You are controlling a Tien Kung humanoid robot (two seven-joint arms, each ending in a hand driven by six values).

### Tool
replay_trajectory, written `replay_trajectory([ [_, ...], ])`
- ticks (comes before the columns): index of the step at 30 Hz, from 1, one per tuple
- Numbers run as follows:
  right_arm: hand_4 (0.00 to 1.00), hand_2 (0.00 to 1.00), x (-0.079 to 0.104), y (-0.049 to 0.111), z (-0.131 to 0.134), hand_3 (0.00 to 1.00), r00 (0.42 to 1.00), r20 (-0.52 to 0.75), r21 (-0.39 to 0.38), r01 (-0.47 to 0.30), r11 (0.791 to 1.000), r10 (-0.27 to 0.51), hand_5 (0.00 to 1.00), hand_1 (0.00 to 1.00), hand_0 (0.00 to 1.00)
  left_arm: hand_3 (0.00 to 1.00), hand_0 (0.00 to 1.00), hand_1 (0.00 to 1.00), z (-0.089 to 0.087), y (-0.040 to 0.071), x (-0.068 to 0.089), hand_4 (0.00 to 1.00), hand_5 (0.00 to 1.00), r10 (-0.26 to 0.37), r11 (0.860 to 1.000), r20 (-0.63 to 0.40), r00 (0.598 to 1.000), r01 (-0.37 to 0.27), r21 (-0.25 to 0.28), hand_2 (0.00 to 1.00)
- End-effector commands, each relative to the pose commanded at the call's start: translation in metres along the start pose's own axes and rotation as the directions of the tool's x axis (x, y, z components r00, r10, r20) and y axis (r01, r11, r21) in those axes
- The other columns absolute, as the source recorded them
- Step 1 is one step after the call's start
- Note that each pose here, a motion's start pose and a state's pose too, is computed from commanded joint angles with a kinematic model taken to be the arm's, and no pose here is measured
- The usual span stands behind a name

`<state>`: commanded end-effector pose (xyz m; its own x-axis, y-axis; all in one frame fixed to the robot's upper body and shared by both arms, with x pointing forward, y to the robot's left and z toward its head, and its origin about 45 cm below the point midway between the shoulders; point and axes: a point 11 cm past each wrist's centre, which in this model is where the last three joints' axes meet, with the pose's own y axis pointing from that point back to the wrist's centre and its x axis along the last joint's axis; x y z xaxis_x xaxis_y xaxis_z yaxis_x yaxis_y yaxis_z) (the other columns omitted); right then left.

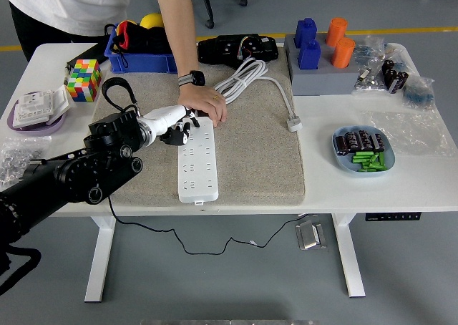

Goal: Pull the plug out,throw it away,press the button

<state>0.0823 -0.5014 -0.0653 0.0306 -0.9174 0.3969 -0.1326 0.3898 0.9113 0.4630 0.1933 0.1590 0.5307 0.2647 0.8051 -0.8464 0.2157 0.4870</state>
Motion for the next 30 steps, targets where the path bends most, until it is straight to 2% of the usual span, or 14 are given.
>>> replay_trajectory([
  [23, 0.883, 0.724, 0.0, 0.0, -0.001, 0.713, 1.0, -0.007, 0.0, 0.0, 1.0, 0.0, 0.658, 0.729, 0.767, 0.72, 0.056, 0.044, -0.007, -0.0041, 0.0007, 0.002, 0.002, -0.006, 0.999, -0.007, 1.0, 0.006, 0.036, 0.079],
  [30, 0.883, 0.724, 0.0004, 0.0001, -0.0015, 0.713, 1.0, -0.011, 0.002, 0.0, 1.0, 0.0, 0.658, 0.729, 0.767, 0.719, 0.055, 0.044, -0.0066, -0.0042, 0.004, 0.002, 0.002, 0.006, 1.0, -0.014, 1.0, -0.005, 0.031, 0.08],
])
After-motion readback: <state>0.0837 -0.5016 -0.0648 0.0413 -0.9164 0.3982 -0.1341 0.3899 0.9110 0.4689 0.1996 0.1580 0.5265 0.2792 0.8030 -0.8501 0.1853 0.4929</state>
